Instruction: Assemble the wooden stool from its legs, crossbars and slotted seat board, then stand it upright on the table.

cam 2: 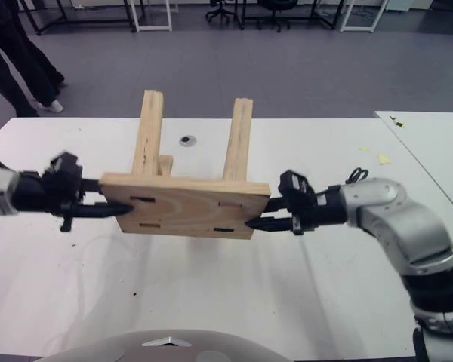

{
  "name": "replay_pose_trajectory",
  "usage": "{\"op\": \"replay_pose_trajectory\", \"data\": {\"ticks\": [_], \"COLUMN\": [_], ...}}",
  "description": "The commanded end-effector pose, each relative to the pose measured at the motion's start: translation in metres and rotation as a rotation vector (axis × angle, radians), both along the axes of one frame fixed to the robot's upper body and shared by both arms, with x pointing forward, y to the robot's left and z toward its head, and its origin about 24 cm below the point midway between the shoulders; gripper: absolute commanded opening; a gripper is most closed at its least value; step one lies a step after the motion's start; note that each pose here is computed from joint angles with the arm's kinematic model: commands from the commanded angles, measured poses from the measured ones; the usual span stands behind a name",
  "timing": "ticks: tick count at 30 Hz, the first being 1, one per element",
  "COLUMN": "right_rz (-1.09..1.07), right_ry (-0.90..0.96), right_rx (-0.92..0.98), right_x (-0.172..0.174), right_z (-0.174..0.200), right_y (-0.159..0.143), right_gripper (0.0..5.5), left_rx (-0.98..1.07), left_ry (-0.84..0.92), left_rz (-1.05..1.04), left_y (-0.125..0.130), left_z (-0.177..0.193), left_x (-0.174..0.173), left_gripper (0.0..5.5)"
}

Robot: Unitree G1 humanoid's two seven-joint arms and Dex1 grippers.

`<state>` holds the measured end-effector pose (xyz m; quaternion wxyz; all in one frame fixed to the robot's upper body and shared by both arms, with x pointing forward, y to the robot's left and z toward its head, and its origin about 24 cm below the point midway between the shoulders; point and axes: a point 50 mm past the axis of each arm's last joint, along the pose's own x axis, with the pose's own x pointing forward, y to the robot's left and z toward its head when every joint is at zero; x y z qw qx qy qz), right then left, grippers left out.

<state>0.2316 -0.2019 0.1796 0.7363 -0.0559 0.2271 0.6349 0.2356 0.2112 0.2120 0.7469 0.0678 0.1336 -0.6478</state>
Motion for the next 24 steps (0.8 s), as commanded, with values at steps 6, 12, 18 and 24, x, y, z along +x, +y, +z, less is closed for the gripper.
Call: {"op": "replay_pose_trajectory", "data": {"ticks": [6,12,18,24], "right_rz": [0.460,0.301,0.112,-0.315], "right_ry": [0.629,1.008,1.193,1.096], "right_rx": [0.431,0.473,0.439,0.298], "right_x": [-0.007,0.015,0.021,0.035], "right_z": [0.156,0.090,0.019,-0.013], "right_y": [0.000,0.000,0.001,-0.034], "right_gripper": [1.34,1.36,1.36,2.08], "left_rx": [-0.433,-0.459,-0.406,-0.324], "left_ry": [0.835,1.146,1.250,1.047], "left_rz": [-0.377,-0.360,-0.164,0.269], "left_y": [0.004,0.004,0.003,0.049], "left_z": [0.089,0.044,-0.007,-0.037], "left_x": [0.019,0.022,0.029,0.043], "left_gripper": [1.34,1.34,1.34,2.25]}}
